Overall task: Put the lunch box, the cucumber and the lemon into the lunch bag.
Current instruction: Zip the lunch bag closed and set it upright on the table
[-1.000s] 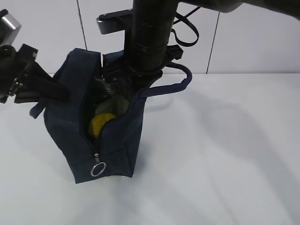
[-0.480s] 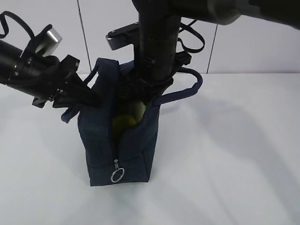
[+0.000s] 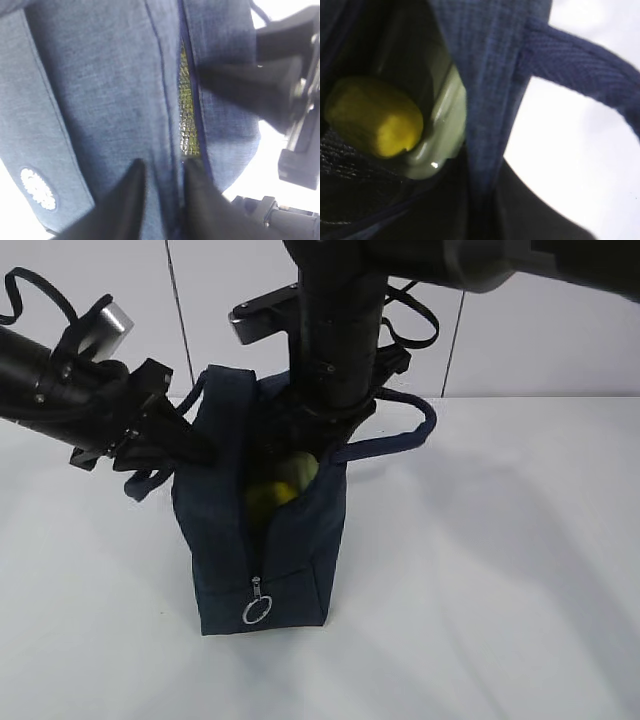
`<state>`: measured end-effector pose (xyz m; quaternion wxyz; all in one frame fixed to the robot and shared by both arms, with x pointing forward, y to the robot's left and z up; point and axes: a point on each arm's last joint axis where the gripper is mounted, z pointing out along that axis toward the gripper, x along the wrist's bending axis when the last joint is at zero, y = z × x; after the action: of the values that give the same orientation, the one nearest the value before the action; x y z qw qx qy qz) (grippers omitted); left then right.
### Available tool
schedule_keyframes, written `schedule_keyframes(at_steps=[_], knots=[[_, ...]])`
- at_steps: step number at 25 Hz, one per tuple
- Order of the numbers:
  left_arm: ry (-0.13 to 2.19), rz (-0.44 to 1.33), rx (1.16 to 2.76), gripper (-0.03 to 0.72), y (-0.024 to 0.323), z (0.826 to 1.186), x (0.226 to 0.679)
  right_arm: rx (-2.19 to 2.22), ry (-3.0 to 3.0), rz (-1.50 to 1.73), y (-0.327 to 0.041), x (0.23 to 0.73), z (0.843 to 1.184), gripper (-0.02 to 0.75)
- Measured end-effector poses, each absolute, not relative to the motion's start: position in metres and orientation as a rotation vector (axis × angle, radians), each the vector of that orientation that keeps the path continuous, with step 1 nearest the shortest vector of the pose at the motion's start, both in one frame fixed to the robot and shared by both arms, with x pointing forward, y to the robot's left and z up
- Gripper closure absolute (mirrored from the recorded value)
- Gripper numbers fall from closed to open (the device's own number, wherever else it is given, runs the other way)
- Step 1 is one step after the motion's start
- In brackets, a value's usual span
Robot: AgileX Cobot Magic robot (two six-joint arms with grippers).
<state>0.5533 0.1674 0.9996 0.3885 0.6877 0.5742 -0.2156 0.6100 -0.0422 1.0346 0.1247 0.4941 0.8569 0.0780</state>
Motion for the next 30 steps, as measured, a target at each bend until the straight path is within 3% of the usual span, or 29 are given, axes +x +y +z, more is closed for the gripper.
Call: schedule_keyframes(at_steps=[6, 8, 17, 30], knots=[[1.466, -0.535, 1.744, 0.485, 0.167, 0.999, 0.554, 1.401, 2.520, 0.215, -0.042, 0.611, 1.032, 0.402], [1.466, -0.535, 1.744, 0.437, 0.167, 0.999, 0.554, 1.396, 2.524, 0.217, -0.041, 0.611, 1.032, 0.361], [1.455, -0.557, 1.741, 0.216, 0.167, 1.002, 0.552, 1.382, 2.527, 0.259, -0.043, 0.607, 1.043, 0.338], [1.345, -0.659, 1.739, 0.200, 0.186, 1.032, 0.553, 1.302, 2.481, 0.442, -0.058, 0.585, 1.109, 0.338]])
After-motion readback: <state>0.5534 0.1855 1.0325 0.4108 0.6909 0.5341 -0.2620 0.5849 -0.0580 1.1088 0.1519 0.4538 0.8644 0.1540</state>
